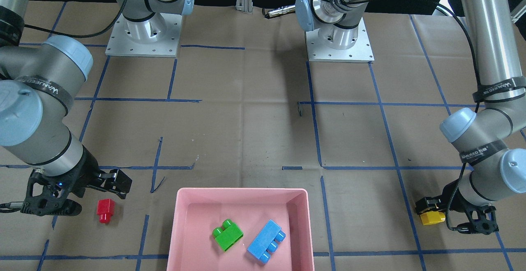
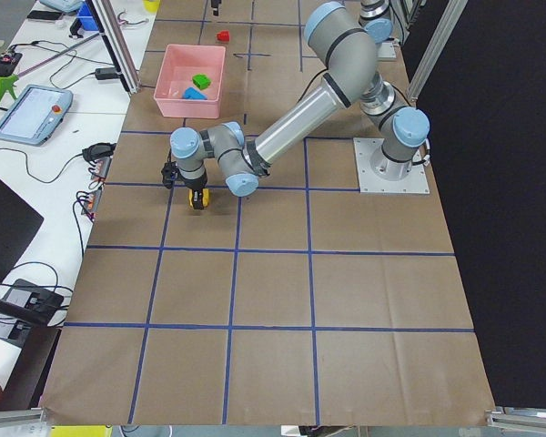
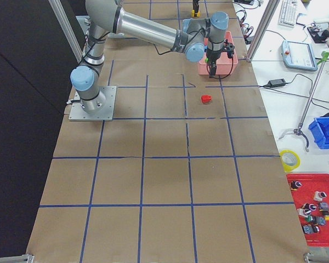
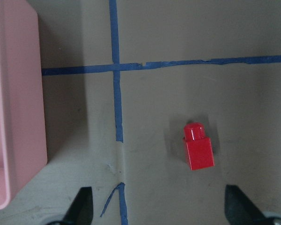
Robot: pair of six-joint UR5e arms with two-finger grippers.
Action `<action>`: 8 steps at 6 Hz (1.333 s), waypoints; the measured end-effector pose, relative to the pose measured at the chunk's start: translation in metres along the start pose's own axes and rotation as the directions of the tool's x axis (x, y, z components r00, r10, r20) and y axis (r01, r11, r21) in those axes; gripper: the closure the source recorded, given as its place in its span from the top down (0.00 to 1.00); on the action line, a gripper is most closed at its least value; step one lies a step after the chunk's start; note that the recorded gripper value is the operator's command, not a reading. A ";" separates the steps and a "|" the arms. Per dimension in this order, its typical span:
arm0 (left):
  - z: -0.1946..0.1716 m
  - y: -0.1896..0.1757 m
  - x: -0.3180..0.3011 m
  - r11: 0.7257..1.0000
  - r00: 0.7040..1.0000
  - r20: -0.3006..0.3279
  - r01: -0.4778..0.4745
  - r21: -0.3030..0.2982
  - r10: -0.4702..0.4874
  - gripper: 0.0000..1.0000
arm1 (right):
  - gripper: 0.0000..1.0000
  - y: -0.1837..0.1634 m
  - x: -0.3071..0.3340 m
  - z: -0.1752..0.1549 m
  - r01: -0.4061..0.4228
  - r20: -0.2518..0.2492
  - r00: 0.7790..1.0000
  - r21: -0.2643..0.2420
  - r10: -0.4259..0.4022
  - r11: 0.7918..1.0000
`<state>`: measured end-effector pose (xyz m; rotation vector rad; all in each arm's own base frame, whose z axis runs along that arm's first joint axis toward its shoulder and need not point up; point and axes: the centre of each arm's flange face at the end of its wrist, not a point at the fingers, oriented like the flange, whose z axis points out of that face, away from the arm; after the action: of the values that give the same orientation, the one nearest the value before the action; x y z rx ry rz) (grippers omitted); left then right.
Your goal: Put all blocks into box
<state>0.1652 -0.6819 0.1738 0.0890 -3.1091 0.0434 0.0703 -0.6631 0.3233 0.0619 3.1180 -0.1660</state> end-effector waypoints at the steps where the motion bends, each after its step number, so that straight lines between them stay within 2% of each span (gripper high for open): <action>1: -0.002 0.000 0.000 1.000 1.000 0.001 0.000 0.001 0.000 0.36 | 0.99 0.010 0.017 0.022 0.001 0.000 1.000 0.011 -0.001 1.000; 2: -0.008 0.000 0.001 1.000 1.000 0.003 -0.001 0.005 0.001 0.36 | 0.99 0.019 0.032 0.042 -0.003 0.000 1.000 0.025 0.003 1.000; 3: -0.025 -0.001 0.002 1.000 1.000 0.008 -0.003 0.002 0.003 0.32 | 0.99 0.024 0.042 0.057 -0.002 -0.003 1.000 0.051 0.002 0.999; 5: -0.110 -0.006 0.017 1.000 0.999 0.037 -0.022 -0.008 0.022 0.29 | 0.99 0.025 0.048 0.085 0.015 -0.012 1.000 0.094 -0.014 0.995; 7: -0.204 -0.022 0.090 0.999 0.998 0.038 -0.038 -0.024 0.039 0.29 | 0.99 0.025 0.050 0.110 0.017 -0.010 1.000 0.094 -0.017 0.995; 8: -0.227 -0.029 0.152 1.000 0.999 0.040 -0.013 -0.021 0.014 0.29 | 0.99 0.025 0.050 0.123 0.017 -0.008 1.000 0.083 -0.016 0.996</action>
<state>0.0220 -0.7130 0.4064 0.0692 -3.1494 0.0094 0.0234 -0.6492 0.1974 0.0381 3.1183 -0.2970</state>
